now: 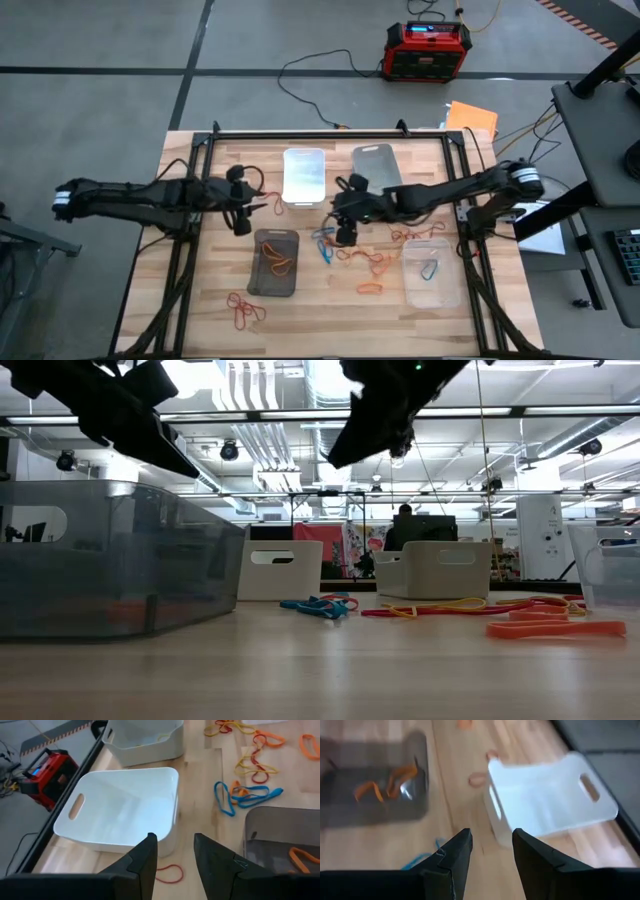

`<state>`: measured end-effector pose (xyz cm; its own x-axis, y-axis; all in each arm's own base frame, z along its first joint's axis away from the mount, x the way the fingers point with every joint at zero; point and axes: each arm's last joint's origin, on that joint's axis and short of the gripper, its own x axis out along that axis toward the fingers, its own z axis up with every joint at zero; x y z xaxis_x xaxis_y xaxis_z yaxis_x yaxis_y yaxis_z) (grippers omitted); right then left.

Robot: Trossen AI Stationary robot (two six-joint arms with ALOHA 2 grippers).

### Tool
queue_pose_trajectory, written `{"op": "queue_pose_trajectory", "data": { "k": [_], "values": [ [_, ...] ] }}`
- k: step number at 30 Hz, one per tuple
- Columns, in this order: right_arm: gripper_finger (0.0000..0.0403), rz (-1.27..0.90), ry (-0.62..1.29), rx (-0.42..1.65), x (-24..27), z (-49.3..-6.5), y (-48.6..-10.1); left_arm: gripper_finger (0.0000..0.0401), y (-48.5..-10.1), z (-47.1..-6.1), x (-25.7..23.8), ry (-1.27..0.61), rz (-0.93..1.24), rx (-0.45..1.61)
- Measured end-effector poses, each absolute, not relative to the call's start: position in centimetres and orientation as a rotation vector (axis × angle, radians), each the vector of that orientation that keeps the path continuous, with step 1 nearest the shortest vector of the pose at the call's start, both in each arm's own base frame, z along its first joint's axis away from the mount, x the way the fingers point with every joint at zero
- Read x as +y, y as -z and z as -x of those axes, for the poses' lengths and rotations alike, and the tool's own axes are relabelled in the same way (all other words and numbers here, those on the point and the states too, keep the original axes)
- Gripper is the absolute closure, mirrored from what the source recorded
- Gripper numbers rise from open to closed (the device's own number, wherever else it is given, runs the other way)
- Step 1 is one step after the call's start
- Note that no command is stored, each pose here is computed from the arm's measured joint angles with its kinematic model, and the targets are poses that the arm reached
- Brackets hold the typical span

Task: Sort rubber bands into baskets
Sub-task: Put the blue rubber band into the transparent bin

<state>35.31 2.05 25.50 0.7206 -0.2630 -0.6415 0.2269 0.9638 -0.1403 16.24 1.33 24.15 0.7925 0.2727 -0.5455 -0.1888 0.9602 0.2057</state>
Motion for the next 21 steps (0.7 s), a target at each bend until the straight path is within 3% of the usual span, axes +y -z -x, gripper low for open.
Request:
{"op": "queue_pose_trajectory", "data": {
  "k": [9,21],
  "values": [
    [0.0264,-0.013,0.068,0.978,2.9,-37.5,-22.3,0.0287,-24.1,-16.3,1.4,-0.257,-0.135,0.607],
    [0.0273,-0.011,0.103,1.151,1.6,-38.6,-16.9,0.0287,-24.1,-16.7,1.5,-0.258,-0.133,0.594]
  ]
}}
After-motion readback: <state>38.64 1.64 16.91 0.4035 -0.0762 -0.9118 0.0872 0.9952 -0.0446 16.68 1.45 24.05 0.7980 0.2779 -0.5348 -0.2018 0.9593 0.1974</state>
